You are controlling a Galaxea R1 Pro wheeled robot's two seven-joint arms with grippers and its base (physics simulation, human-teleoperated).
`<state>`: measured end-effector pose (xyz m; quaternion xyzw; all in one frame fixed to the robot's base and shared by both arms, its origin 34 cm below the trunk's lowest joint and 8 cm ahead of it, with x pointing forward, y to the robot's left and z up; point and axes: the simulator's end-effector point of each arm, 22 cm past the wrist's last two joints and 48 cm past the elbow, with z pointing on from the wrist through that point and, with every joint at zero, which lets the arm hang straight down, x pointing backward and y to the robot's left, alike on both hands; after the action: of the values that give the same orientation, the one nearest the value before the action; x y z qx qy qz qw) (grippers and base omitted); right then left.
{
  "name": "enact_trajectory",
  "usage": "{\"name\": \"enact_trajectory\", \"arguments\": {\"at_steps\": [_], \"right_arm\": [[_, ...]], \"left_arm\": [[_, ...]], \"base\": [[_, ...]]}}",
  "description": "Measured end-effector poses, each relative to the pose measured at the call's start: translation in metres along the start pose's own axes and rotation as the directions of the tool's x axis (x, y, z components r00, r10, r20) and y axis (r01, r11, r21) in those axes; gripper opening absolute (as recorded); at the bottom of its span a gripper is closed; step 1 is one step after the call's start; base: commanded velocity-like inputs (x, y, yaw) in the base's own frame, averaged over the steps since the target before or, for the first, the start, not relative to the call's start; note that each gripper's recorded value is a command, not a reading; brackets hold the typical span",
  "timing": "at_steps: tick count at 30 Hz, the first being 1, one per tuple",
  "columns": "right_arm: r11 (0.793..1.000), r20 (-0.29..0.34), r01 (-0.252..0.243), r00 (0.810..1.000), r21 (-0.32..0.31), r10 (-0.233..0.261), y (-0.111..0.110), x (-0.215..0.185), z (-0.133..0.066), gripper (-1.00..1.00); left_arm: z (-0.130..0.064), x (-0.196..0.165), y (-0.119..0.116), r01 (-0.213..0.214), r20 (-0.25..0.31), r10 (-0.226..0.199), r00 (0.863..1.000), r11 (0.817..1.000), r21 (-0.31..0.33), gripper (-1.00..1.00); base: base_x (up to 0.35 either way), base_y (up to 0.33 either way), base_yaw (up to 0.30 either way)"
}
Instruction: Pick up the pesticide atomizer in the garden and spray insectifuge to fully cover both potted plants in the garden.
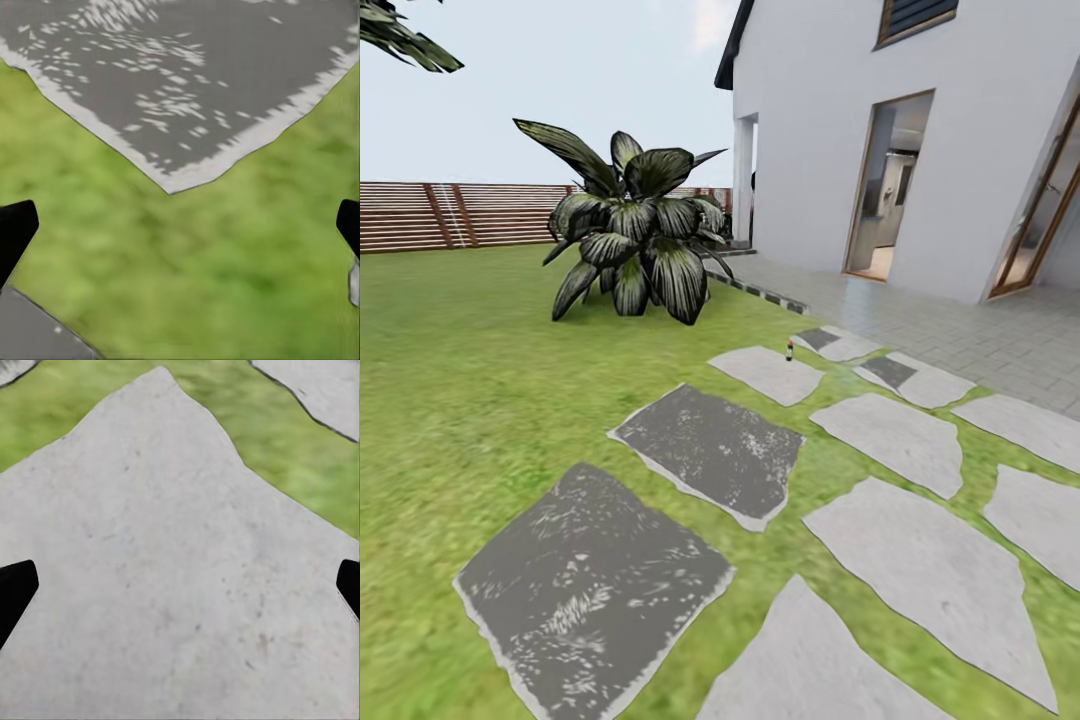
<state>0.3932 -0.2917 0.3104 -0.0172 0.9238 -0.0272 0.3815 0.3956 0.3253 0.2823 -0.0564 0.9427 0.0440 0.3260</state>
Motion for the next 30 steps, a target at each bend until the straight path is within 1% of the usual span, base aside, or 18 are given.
{"name": "enact_trajectory", "arguments": {"at_steps": [30], "right_arm": [[1.0,0.0,0.0,1.0,0.0,0.0,0.0,-0.0001,0.0,1.0]], "left_arm": [[-0.0001,0.0004,-0.0001,-0.001,-0.001,0.001,1.0,1.0,0.0,1.0]], "base": [[0.339,0.0,0.0]]}}
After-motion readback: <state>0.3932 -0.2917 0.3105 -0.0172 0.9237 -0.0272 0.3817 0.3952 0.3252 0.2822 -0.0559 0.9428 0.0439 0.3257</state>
